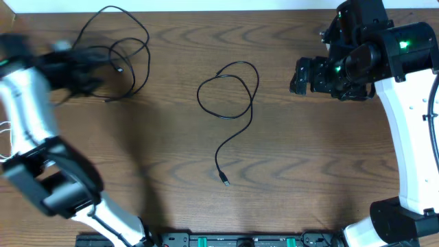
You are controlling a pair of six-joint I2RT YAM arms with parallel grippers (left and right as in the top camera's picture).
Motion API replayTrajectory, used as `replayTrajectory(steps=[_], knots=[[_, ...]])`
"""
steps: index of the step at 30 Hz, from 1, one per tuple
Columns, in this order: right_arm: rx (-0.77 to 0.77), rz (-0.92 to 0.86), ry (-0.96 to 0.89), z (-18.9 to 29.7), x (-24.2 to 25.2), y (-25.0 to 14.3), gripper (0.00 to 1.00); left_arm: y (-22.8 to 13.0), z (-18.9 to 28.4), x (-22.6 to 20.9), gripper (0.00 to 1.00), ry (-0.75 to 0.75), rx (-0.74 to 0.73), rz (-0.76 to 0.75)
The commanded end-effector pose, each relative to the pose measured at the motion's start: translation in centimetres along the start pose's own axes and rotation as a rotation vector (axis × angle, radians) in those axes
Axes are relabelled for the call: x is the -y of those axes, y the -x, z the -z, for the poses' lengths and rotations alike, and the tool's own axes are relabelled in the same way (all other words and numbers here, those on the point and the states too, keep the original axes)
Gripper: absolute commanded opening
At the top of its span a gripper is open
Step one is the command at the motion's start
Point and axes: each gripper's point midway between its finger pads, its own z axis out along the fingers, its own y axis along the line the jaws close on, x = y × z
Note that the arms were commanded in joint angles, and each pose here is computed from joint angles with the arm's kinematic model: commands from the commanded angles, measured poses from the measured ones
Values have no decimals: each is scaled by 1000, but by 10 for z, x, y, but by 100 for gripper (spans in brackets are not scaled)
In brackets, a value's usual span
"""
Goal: Untangle cables
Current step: 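Move the left gripper right over the black cable at center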
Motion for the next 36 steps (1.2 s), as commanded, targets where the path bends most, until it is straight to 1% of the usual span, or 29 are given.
replayTrajectory(steps=[1, 3, 5, 7, 9, 11, 14, 16, 22, 26, 29, 36], knots=[[10, 18, 1, 4, -1, -1, 99, -56, -58, 15, 71, 186, -125, -185], [10, 18, 1, 4, -1, -1, 99, -76, -81, 13, 71, 346, -124, -284], [10, 17, 1, 4, -1, -1, 99, -93, -98, 14, 71, 467, -108, -358], [10, 17, 1, 4, -1, -1, 99, -108, -113, 15, 71, 595, -59, -413], [10, 18, 1, 4, -1, -1, 99, -121, -125, 18, 71, 687, -4, -445], [10, 18, 1, 4, -1, -1, 99, -133, -136, 21, 71, 744, 43, -462], [10, 18, 1, 4, -1, -1, 99, -150, -157, 22, 71, 761, 53, -462], [10, 18, 1, 4, -1, -1, 99, -158, -170, 13, 71, 778, 55, -389], [10, 18, 1, 4, -1, -1, 99, -172, -193, -4, 71, 765, -45, -313], [10, 18, 1, 4, -1, -1, 99, -171, -199, -15, 71, 800, -51, -309], [10, 18, 1, 4, -1, -1, 99, -170, -204, -25, 71, 817, -54, -260], [10, 18, 1, 4, -1, -1, 99, -166, -209, -39, 71, 859, -54, -267]])
